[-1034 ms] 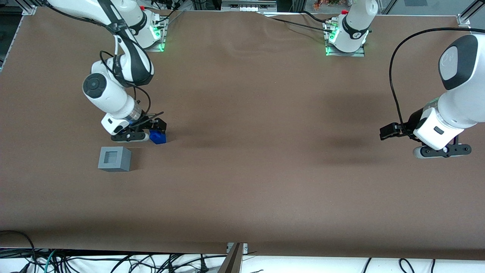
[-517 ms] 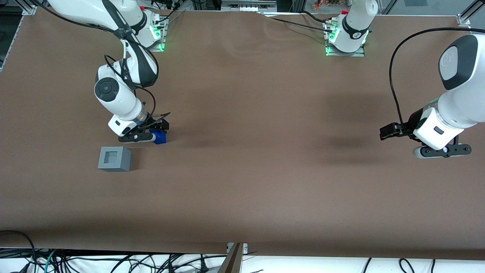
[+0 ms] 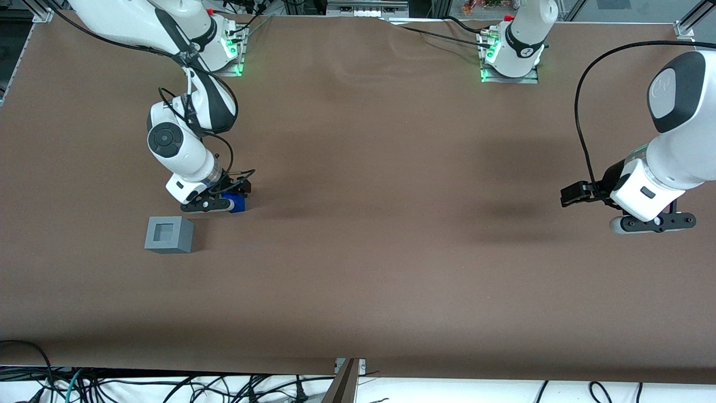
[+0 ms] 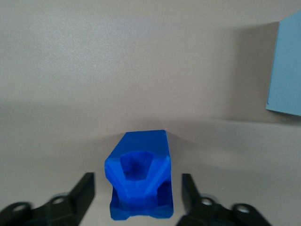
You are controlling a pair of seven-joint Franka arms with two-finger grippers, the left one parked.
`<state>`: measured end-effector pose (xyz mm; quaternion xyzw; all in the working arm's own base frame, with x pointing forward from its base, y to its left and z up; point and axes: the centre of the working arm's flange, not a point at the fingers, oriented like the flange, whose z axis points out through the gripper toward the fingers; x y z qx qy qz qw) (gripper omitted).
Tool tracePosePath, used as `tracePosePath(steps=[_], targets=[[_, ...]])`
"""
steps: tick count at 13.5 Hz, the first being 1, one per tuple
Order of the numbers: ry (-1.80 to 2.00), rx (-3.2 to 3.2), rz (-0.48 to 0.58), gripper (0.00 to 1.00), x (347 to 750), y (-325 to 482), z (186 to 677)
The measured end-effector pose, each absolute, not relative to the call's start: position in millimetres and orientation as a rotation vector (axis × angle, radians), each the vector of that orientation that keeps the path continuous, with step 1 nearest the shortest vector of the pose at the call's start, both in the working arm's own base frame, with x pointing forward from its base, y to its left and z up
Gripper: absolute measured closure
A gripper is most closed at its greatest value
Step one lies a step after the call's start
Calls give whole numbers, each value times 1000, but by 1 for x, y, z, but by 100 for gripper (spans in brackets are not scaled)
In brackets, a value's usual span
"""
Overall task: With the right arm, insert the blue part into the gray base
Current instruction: 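Lower the right gripper and close it on the blue part, then carry the blue part over the gray base's square hole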
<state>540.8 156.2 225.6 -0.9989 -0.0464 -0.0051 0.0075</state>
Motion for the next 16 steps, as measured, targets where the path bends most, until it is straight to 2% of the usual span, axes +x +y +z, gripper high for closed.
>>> tracePosePath(steps=[2,3,5,7,9,12,14,16], targets=[[-143,-3125,-27,47,544,154,228],[-142,-3129,-33,50,546,152,229],[-133,-3141,-35,50,552,145,234],[-118,-3171,23,50,570,136,253],[-140,-3195,82,50,598,131,298],[-183,-3201,61,50,632,104,359],[-211,-3195,31,50,650,69,369],[-190,-3190,51,50,665,39,360]])
